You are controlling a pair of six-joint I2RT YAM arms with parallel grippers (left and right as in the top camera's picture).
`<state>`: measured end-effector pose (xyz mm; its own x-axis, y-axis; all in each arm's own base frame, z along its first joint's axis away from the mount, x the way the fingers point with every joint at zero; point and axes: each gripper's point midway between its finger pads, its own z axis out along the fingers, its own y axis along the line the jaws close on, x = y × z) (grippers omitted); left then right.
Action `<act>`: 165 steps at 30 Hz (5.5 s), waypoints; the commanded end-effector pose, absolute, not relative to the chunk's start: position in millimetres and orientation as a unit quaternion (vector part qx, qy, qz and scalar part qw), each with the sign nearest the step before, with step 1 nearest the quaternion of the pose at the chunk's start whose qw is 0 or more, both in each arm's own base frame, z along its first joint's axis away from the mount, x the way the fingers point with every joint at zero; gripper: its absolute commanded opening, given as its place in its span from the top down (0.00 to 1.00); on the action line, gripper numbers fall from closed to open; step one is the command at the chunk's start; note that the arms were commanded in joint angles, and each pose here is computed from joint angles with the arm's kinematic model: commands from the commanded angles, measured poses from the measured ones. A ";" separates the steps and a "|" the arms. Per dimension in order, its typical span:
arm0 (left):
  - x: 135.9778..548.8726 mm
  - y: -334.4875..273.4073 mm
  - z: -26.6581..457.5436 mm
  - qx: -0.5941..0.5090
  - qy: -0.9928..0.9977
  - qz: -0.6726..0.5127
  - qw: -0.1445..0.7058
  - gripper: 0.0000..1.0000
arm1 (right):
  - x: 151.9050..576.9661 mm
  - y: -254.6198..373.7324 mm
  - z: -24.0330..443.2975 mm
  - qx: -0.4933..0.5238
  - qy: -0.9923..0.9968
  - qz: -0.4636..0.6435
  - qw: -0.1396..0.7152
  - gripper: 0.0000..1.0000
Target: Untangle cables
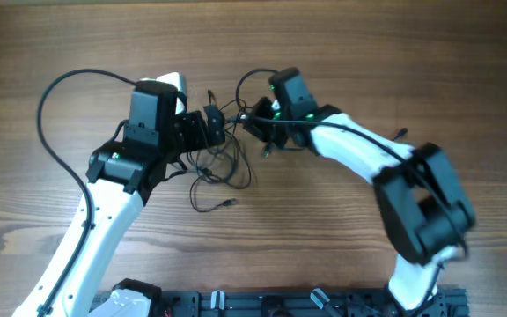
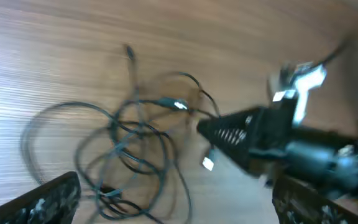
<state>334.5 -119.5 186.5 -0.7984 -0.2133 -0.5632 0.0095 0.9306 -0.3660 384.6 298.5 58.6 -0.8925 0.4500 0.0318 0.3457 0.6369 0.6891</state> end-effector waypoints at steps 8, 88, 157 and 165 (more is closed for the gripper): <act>345.0 -130.9 125.3 0.017 0.957 -0.146 0.249 0.00 | 371.4 263.6 89.8 0.254 0.911 0.310 0.099 0.56; 330.7 111.8 76.4 -0.458 0.867 -0.091 0.174 0.96 | 329.6 -142.6 285.1 0.314 0.842 0.060 0.434 0.95; 365.2 -135.1 172.5 -0.348 0.839 -0.390 0.150 0.96 | 322.1 345.3 135.4 -0.515 0.704 0.357 0.333 0.04; 361.4 -141.5 174.9 -0.312 0.849 -0.400 0.148 0.55 | 367.3 325.2 172.5 -0.400 0.755 0.345 0.388 0.96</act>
